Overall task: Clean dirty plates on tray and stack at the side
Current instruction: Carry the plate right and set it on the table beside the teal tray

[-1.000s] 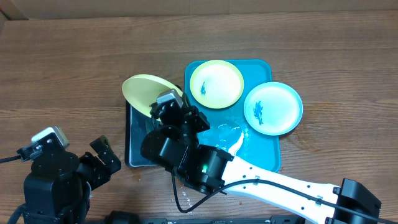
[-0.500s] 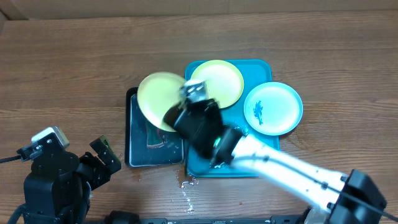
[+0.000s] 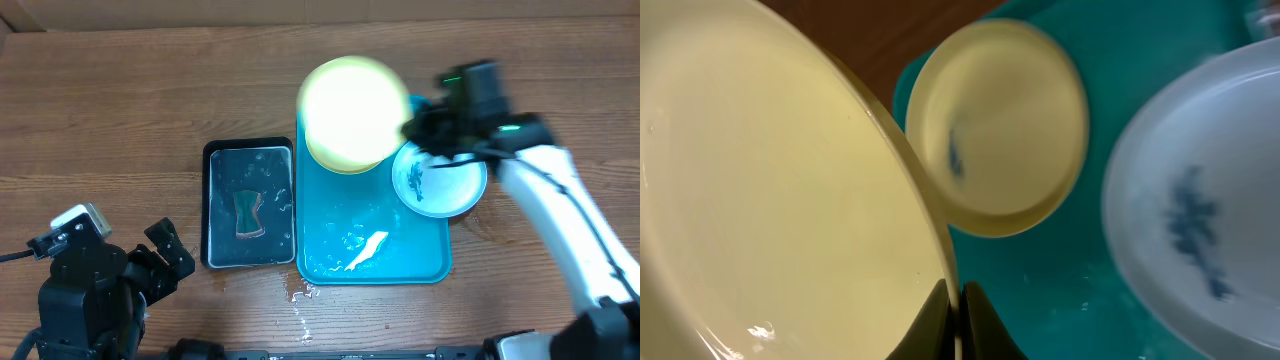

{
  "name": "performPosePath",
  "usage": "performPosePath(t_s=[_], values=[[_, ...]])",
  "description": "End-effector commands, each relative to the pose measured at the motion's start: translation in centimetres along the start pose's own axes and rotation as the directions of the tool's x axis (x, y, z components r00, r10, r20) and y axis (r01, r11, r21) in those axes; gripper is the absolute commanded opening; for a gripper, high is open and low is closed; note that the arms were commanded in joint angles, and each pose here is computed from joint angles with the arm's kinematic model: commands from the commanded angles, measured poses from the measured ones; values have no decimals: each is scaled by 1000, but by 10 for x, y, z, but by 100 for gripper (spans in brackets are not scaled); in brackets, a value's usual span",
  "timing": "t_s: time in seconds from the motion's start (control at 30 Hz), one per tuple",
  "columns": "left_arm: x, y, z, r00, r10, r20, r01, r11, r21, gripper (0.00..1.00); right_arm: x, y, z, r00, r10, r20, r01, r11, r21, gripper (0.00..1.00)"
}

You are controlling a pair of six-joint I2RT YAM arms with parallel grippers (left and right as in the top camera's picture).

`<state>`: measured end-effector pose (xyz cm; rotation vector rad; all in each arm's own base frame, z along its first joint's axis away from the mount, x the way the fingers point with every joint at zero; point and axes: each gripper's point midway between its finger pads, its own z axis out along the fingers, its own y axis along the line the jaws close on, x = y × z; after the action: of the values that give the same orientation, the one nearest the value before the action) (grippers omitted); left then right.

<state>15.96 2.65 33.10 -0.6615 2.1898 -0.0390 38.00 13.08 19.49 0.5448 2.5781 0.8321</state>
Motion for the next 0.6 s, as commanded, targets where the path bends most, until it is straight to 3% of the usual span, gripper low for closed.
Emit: performPosePath(t_s=[0.0, 0.1, 0.27, 0.4, 0.57], values=[[-4, 0, -2, 1000, -17, 17, 17, 1000, -3, 100, -42, -40, -49, 983, 145, 110, -145, 989, -5, 4], [-4, 0, -2, 1000, -17, 17, 17, 1000, -3, 99, -68, -130, -81, 915, 317, 250, -365, 914, 176, 4], [-4, 0, -2, 1000, -17, 17, 17, 1000, -3, 100, -58, -267, -142, 763, 451, 463, -642, 617, 456, 4], [-4, 0, -2, 1000, -17, 17, 17, 1000, -3, 100, -22, -320, -146, 691, 561, 456, -719, 474, 508, 4], [-4, 0, -2, 1000, -17, 17, 17, 1000, -3, 100, 14, -337, -116, 693, 598, 402, -705, 445, 552, 4]])
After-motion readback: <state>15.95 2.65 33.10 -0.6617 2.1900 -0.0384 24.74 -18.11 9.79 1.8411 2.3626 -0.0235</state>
